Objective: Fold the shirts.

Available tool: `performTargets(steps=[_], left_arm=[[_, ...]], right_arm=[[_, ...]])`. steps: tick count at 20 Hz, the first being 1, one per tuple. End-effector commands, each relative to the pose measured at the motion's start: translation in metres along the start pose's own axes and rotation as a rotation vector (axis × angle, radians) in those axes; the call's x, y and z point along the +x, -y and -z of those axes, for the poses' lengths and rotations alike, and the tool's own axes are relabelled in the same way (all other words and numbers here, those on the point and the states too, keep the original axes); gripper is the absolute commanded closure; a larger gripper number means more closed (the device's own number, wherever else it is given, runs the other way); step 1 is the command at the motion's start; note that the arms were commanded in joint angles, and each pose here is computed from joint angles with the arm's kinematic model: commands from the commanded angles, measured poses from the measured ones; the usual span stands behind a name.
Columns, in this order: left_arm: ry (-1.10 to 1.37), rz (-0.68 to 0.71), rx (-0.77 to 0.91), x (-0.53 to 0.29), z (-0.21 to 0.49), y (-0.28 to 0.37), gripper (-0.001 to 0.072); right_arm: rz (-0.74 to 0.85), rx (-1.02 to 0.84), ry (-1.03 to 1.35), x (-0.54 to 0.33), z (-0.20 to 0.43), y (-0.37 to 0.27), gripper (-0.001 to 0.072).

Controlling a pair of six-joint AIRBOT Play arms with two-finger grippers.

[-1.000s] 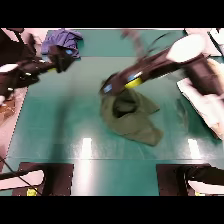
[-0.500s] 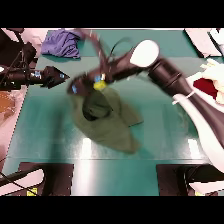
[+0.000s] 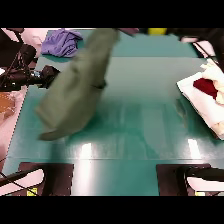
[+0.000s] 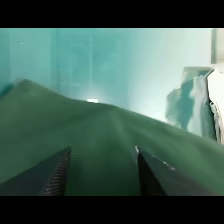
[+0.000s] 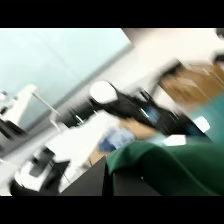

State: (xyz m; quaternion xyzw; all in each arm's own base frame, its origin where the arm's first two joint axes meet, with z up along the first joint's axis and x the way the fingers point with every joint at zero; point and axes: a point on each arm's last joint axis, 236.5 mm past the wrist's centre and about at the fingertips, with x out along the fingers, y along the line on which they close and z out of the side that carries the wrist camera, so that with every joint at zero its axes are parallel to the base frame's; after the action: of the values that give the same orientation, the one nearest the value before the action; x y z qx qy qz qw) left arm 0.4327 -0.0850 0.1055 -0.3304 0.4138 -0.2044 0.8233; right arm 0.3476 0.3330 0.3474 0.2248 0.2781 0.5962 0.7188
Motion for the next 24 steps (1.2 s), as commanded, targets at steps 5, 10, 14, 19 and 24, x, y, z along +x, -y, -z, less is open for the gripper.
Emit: performTargets(steps=[5, 10, 14, 19, 24], left_arm=[[-0.050, -0.019, 0.009, 0.004, 0.013, -0.002, 0.0207], [-0.064, -0.191, -0.015, 0.041, 0.016, -0.060, 0.0206], [-0.225, -0.098, -0.116, 0.098, 0.046, -0.092, 0.0205], [-0.150, -0.257, -0.198, 0.054, 0.015, -0.149, 0.0206], [-0.304, -0.283, -0.189, 0.049, 0.061, -0.159, 0.0206]], right_arm=[[0.511, 0.637, -0.548, -0.136, 0.247, 0.180, 0.0682], [0.463, 0.793, -0.637, -0.143, 0.326, 0.185, 0.0681], [0.444, 0.773, -0.674, -0.134, 0.332, 0.178, 0.0682], [0.440, 0.755, -0.689, -0.128, 0.335, 0.176, 0.0681], [0.461, 0.735, -0.657, -0.126, 0.331, 0.184, 0.0681]])
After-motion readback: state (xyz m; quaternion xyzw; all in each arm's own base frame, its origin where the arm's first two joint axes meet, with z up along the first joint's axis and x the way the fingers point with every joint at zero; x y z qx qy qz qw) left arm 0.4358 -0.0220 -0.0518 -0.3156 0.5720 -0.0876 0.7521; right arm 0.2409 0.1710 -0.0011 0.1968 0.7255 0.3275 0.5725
